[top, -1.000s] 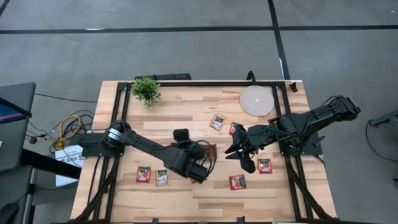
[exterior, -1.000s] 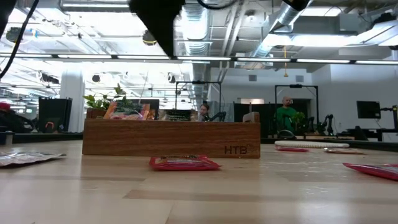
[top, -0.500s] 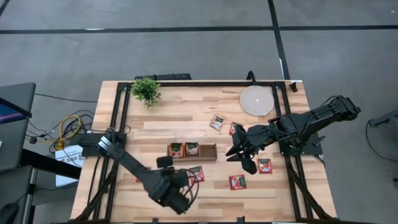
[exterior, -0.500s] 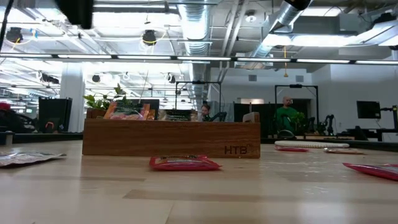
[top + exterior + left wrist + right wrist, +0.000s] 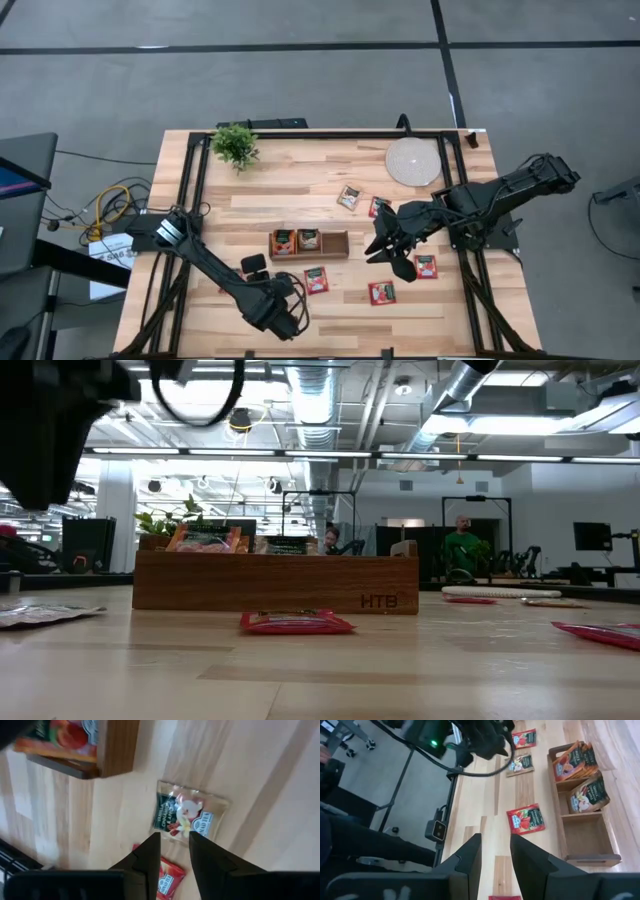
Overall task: Pick & Place Tea
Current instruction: Put the brown tea bag into the middle section of the wooden organizer
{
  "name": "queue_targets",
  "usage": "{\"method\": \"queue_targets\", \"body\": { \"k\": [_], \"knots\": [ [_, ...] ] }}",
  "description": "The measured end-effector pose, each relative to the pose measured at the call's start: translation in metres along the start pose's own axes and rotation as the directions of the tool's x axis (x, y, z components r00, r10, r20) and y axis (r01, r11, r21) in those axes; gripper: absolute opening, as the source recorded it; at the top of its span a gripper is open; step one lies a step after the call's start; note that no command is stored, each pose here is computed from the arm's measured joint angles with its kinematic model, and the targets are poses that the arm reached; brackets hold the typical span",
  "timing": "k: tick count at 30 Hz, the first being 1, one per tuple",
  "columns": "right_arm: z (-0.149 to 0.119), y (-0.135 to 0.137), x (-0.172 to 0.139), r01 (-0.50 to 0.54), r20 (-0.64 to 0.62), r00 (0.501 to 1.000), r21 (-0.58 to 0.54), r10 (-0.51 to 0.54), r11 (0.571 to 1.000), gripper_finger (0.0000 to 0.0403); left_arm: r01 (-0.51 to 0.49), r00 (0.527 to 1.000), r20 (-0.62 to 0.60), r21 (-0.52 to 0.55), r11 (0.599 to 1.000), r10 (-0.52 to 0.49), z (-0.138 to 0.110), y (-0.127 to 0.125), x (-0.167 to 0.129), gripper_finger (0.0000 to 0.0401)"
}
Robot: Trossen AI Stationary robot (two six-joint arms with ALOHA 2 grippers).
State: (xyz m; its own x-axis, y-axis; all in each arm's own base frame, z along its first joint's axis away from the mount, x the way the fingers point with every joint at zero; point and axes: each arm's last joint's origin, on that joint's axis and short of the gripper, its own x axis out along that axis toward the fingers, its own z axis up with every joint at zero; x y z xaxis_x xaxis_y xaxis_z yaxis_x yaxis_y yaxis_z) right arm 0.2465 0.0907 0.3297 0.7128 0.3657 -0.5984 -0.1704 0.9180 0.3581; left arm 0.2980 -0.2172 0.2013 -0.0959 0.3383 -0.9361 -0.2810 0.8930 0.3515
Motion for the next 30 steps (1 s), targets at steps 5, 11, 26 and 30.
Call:
{"method": "queue_targets", "body": {
  "k": [5, 11, 26, 30],
  "knots": [
    [0.000, 0.000, 0.000, 0.000, 0.000, 1.000, 0.000, 0.000, 1.000, 0.0097, -0.001, 1.000, -0.028, -0.001, 1.000, 0.001, -0.009, 0.013, 0.008, 0.0069],
    [0.000, 0.000, 0.000, 0.000, -0.001, 1.000, 0.001, 0.000, 1.000, 0.0097, 0.098, 0.995, 0.027, -0.035, 0.995, -0.097, -0.032, 0.050, -0.002, 0.0052],
    [0.000, 0.000, 0.000, -0.002, 0.004, 1.000, 0.001, 0.002, 1.000, 0.0097, 0.458, 0.866, 0.284, -0.121, 0.880, -0.412, -0.065, 0.096, 0.020, 0.0051],
    [0.000, 0.000, 0.000, -0.001, 0.004, 1.000, 0.002, 0.001, 1.000, 0.0097, 0.476, 0.855, 0.294, -0.123, 0.871, -0.426, -0.060, 0.092, 0.026, 0.0057]
  ]
}}
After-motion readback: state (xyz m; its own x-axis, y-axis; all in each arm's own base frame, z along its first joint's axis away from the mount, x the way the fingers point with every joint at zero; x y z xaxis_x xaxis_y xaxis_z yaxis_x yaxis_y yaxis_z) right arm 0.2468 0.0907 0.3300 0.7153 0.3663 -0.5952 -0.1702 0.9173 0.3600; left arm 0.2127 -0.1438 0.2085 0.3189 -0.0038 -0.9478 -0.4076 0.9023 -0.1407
